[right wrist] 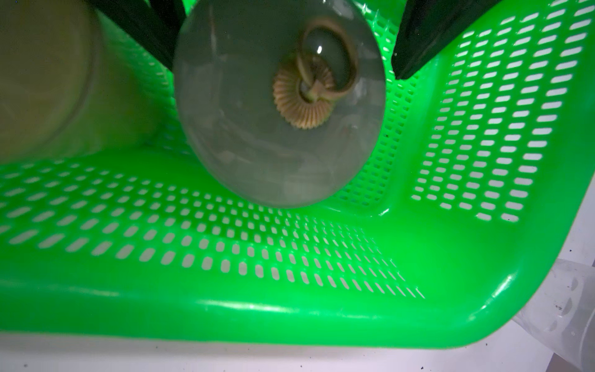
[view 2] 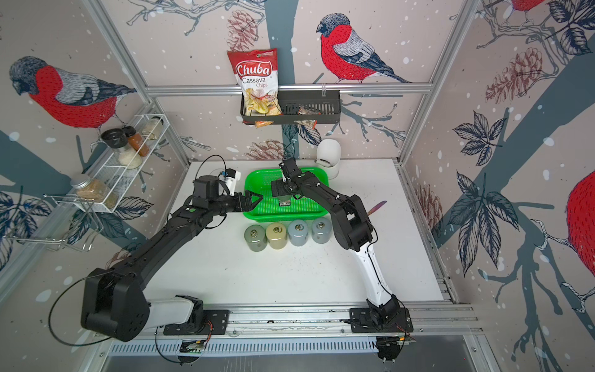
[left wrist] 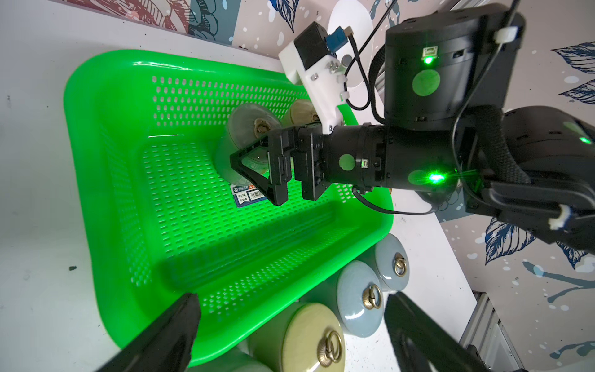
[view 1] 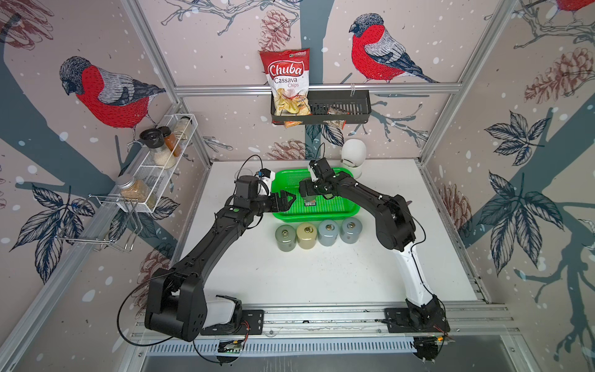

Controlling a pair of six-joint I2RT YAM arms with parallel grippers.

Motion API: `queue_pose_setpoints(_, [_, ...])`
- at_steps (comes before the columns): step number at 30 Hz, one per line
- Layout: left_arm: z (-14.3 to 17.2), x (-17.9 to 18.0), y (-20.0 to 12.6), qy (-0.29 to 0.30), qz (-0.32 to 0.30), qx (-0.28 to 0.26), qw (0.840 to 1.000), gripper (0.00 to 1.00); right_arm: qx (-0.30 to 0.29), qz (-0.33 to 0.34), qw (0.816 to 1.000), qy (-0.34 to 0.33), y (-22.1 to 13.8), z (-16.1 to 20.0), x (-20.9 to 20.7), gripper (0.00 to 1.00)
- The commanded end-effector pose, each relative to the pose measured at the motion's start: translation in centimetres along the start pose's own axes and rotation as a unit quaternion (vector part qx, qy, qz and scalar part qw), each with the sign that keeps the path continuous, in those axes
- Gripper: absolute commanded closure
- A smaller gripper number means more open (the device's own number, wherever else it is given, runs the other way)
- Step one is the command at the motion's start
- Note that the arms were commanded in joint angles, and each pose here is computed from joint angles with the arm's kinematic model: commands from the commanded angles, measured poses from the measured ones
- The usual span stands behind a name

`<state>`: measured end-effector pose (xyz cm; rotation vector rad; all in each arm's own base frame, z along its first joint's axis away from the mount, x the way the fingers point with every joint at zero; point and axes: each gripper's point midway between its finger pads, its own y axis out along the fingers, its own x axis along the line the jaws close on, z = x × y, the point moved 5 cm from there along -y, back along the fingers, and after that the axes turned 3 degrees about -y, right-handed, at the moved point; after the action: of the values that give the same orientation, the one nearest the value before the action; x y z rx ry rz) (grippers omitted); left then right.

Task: Take the tea canister out of the basket
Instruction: Pick up the tea canister from the basket.

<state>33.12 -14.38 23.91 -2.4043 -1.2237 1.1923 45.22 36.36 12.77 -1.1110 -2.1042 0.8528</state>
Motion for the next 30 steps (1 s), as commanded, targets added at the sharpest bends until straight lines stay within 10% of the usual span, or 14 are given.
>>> queue_pose_setpoints(1, [-0.6,-0.2,-0.1,0.013,0.005,-0.007,1.000,0.06,-0.026,-0.003,1.000,-0.015,0.4,-1.2,0.3,0.00])
queue_pose_setpoints(22, [-1.7,0.1,0.2,0.020,0.002,-0.005,1.000,0.06,-0.055,0.041,0.996,-0.063,2.5,-2.3,1.5,0.00])
queue_pose_setpoints(30, [-2.0,-0.2,-0.3,0.021,0.005,-0.011,1.000,0.06,-0.054,0.043,0.995,-0.065,2.5,-2.3,1.7,0.25])
